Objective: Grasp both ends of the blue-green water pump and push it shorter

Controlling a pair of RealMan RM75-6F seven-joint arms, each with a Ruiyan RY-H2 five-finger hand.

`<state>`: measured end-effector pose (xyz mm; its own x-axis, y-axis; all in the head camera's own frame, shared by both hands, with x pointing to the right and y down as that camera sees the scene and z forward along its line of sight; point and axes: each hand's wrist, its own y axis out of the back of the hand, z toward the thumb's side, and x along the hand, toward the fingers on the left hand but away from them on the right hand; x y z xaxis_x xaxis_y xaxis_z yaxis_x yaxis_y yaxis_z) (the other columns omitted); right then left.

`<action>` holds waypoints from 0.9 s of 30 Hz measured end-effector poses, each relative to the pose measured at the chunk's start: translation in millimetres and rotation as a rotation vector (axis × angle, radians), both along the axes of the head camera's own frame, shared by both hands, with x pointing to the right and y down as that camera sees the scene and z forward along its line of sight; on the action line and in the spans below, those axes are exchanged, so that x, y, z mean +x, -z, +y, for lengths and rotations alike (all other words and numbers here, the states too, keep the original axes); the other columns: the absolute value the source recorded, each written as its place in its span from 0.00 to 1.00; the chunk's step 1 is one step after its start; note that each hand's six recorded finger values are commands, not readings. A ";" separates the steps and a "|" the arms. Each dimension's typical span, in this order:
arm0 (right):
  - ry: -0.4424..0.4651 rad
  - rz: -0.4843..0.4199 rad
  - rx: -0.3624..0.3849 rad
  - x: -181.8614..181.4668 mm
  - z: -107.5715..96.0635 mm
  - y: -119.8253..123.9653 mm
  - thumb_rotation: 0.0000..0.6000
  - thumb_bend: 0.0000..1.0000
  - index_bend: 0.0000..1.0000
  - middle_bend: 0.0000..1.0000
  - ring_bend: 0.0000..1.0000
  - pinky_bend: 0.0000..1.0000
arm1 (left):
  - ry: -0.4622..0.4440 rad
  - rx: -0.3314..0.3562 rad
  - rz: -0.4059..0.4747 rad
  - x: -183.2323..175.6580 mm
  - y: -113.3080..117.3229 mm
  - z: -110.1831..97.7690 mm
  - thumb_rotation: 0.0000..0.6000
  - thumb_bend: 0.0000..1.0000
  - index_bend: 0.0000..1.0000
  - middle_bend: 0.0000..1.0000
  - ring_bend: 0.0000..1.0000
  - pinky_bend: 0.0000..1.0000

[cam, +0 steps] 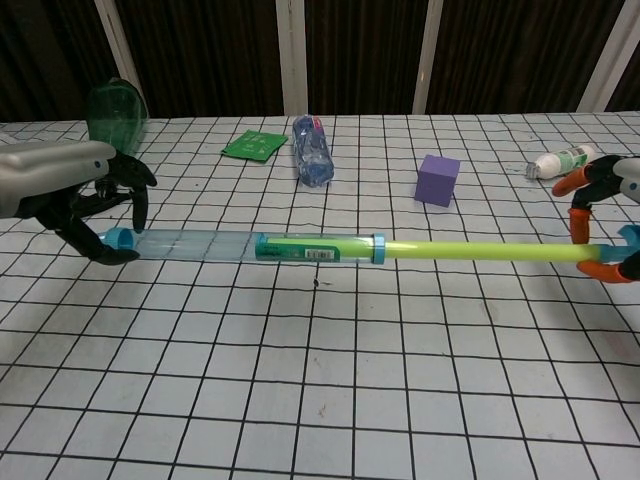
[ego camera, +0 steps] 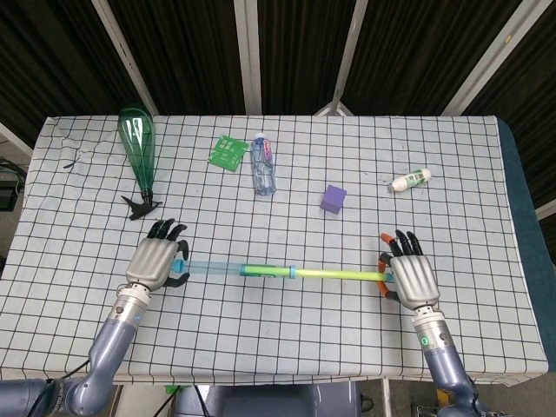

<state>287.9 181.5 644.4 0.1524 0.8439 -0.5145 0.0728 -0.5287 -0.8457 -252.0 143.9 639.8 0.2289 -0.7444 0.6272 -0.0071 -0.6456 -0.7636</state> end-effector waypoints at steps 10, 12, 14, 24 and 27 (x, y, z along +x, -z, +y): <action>0.019 -0.014 0.007 -15.0 -2.1 4.8 1.00 0.41 0.64 0.20 0.00 0.00 | -0.019 0.010 -0.013 2.7 4.0 -2.9 1.00 0.46 0.56 0.12 0.00 0.00; 0.023 -0.019 0.007 -19.0 -2.5 5.2 1.00 0.41 0.64 0.20 0.00 0.00 | -0.020 0.010 -0.014 3.0 3.4 -2.8 1.00 0.46 0.56 0.12 0.00 0.00; 0.028 -0.023 0.007 -22.8 -2.9 5.4 1.00 0.41 0.64 0.20 0.00 0.00 | -0.022 0.008 -0.017 3.0 2.1 -2.2 1.00 0.46 0.56 0.12 0.00 0.00; 0.043 -0.030 0.002 -41.0 -3.5 2.5 1.00 0.41 0.65 0.21 0.00 0.00 | -0.026 -0.001 -0.017 5.9 -4.7 -0.3 1.00 0.46 0.56 0.12 0.00 0.00; 0.045 -0.032 0.002 -46.0 -4.5 2.2 1.00 0.41 0.65 0.21 0.00 0.00 | -0.024 0.002 -0.011 7.6 -4.5 -2.1 1.00 0.46 0.56 0.12 0.00 0.00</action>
